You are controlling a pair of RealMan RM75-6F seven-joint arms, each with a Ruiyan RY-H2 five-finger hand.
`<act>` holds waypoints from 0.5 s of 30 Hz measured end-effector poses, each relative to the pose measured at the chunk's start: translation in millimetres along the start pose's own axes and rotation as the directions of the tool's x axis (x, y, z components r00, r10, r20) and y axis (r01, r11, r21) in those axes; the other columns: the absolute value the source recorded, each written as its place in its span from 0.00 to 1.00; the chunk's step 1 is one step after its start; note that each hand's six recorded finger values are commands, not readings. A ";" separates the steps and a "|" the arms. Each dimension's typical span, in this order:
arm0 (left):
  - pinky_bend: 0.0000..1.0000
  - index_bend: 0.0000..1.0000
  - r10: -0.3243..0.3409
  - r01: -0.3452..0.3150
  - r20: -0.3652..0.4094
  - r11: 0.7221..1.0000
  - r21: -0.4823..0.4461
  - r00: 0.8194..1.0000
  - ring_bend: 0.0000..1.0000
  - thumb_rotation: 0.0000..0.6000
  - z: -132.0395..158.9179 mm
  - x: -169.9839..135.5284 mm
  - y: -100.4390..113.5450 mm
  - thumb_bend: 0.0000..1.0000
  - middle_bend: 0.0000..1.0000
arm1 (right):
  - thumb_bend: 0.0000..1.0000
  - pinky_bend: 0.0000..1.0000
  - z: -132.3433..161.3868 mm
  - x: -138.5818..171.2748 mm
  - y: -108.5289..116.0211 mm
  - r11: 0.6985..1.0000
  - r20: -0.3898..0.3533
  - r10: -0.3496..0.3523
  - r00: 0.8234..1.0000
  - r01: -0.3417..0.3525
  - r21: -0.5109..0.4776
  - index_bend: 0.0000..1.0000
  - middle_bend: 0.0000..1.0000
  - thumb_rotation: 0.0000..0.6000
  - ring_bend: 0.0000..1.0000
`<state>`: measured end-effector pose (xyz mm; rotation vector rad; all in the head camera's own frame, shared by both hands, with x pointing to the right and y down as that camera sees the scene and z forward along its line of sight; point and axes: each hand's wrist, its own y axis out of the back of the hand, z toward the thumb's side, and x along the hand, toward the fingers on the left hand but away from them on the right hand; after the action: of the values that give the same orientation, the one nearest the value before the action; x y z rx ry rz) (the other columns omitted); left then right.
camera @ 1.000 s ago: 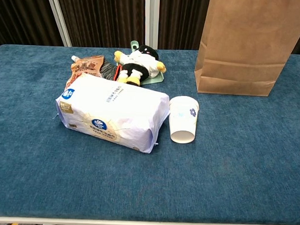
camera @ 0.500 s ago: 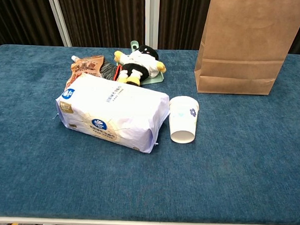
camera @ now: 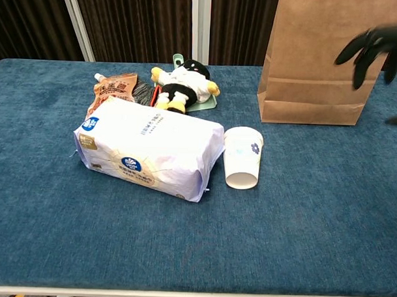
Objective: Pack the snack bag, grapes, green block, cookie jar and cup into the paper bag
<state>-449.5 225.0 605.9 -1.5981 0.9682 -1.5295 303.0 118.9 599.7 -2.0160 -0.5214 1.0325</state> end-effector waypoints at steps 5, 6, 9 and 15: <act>0.15 0.25 -0.004 0.004 -0.007 1.000 -0.003 1.000 0.11 1.00 -2.2 -0.8 -1.9 0.00 0.18 | 0.00 0.30 -2.4 -34.1 -38.1 0.993 0.080 0.113 0.990 -0.111 -0.030 0.00 0.20 1.00 0.06; 0.15 0.25 -0.005 0.005 -0.007 1.000 -0.004 1.000 0.11 1.00 -2.4 -0.9 -2.1 0.00 0.18 | 0.00 0.29 0.0 -44.4 -47.5 0.991 0.088 0.130 0.988 -0.126 -0.048 0.00 0.20 1.00 0.06; 0.15 0.25 -0.006 0.006 -0.010 1.000 -0.003 1.000 0.11 1.00 -3.6 -2.3 -2.6 0.00 0.18 | 0.00 0.29 7.4 -69.9 -69.4 0.984 0.093 0.169 0.981 -0.162 -0.074 0.00 0.19 1.00 0.05; 0.15 0.25 -0.005 0.005 -0.014 1.000 -0.004 1.000 0.11 1.00 -5.0 -3.2 -2.7 0.00 0.18 | 0.05 0.29 14.0 -114.1 -91.0 0.978 0.097 0.205 0.974 -0.200 -0.062 0.01 0.22 1.00 0.04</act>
<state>-454.4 229.1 607.1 -1.5953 0.9767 -1.5451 224.8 105.6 722.9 -2.1025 -0.4051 1.2628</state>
